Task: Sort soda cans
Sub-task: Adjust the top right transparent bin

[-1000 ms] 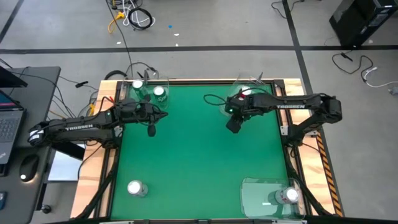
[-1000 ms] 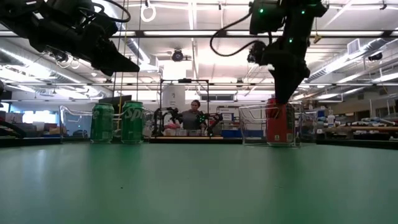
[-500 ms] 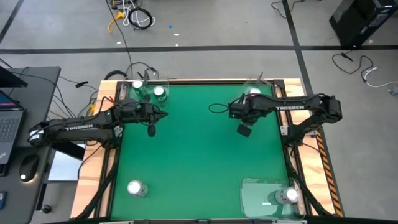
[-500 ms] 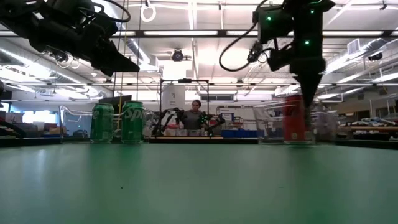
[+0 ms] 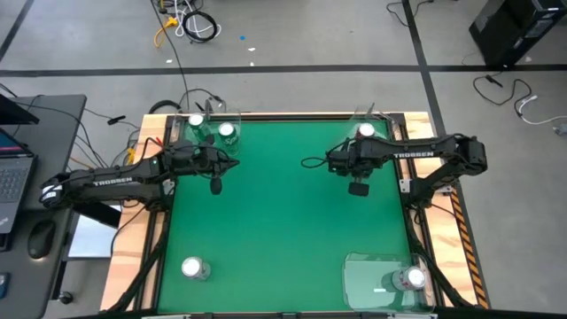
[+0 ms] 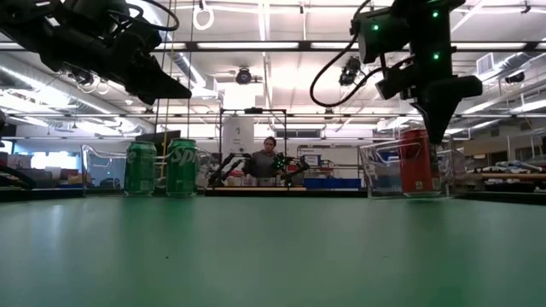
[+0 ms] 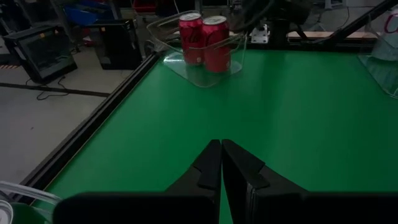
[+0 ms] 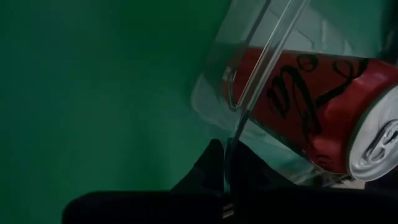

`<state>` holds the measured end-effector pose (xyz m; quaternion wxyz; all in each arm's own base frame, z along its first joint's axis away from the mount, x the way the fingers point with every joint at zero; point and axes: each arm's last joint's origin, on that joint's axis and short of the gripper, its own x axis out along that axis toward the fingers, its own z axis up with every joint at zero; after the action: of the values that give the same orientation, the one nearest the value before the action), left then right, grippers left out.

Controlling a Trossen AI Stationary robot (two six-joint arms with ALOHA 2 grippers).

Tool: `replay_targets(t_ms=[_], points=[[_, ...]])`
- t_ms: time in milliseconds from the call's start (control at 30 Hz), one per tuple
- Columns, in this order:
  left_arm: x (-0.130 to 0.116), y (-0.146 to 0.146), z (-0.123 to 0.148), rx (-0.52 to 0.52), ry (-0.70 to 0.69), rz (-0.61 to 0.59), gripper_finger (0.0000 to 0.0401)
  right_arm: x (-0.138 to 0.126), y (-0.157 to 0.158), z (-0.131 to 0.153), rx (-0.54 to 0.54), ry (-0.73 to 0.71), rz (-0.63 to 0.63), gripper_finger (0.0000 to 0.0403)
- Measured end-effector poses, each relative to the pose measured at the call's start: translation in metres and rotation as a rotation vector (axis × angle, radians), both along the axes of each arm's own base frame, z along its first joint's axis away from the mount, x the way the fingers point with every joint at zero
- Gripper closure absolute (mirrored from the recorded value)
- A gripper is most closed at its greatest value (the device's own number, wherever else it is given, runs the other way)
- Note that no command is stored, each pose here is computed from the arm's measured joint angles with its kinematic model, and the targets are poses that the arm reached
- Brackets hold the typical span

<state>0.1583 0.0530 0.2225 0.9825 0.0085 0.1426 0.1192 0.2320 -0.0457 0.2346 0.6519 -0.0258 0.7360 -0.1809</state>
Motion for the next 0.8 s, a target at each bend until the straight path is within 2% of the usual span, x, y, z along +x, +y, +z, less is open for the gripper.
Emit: replay_targets(t_ms=[233,400,567,800], points=[[0.000,0.000,0.000,-0.001,0.000,0.008,0.0380,0.006,0.023,0.000,0.011,0.007,0.207,0.0402],[0.000,0.000,0.000,0.000,-0.004,0.011,0.0380,0.004,0.037,0.000,0.023,0.044,0.305,0.0402],[0.000,0.000,0.001,-0.002,-0.006,0.011,0.0380,0.003,0.037,0.000,0.027,0.034,0.243,0.0382],[0.000,0.000,0.000,-0.007,-0.007,0.012,0.0380,0.002,0.034,0.001,0.016,0.013,0.140,0.0315]])
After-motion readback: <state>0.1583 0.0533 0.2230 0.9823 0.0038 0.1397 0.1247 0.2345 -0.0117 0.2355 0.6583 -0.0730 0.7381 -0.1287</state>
